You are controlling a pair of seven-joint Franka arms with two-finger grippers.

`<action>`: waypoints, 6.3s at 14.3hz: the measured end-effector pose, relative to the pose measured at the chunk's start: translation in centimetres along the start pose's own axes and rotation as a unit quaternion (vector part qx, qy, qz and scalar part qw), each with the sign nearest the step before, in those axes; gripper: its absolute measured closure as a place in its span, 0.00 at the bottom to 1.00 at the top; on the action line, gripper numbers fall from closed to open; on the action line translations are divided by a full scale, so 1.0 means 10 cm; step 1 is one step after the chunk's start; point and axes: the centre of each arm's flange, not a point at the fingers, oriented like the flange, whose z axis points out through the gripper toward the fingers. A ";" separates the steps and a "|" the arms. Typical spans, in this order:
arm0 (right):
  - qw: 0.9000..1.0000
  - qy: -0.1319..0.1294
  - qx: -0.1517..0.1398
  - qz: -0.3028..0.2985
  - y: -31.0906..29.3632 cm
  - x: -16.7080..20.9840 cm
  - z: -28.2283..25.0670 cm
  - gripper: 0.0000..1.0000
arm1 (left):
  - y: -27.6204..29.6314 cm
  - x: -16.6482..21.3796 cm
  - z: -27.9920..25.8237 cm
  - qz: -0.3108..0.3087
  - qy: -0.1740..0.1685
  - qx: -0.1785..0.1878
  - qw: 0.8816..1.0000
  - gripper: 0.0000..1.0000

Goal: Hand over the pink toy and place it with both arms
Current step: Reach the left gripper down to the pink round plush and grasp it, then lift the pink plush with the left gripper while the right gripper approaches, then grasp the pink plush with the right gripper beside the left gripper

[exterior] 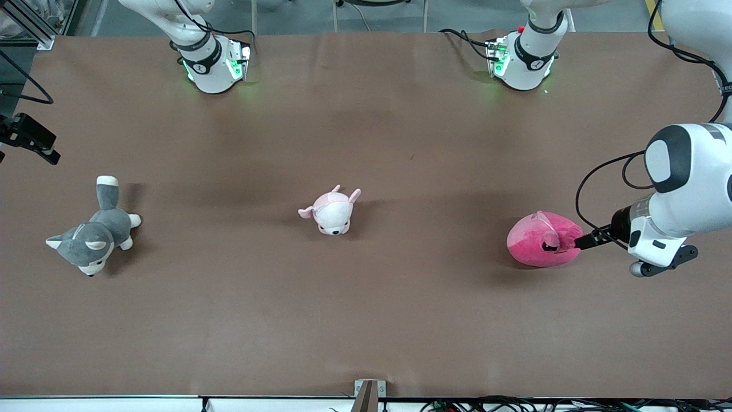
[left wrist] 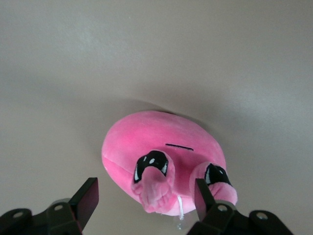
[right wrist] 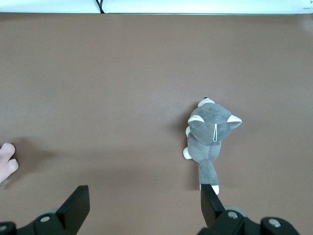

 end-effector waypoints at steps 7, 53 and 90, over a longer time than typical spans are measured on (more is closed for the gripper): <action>1.000 -0.017 0.001 0.000 0.00 -0.04 0.02 0.00 | 0.00 -0.01 0.23 -0.016 -0.027 -0.017 0.999 0.28; 0.924 -0.187 0.317 0.105 -2.43 -0.07 0.39 0.31 | 4.46 -3.30 -1.29 -0.092 -0.153 -0.380 0.908 0.92; 0.935 -0.187 0.291 0.075 -2.52 -0.02 0.61 0.92 | 4.60 -3.60 -1.24 -0.072 -0.164 -0.374 0.910 0.53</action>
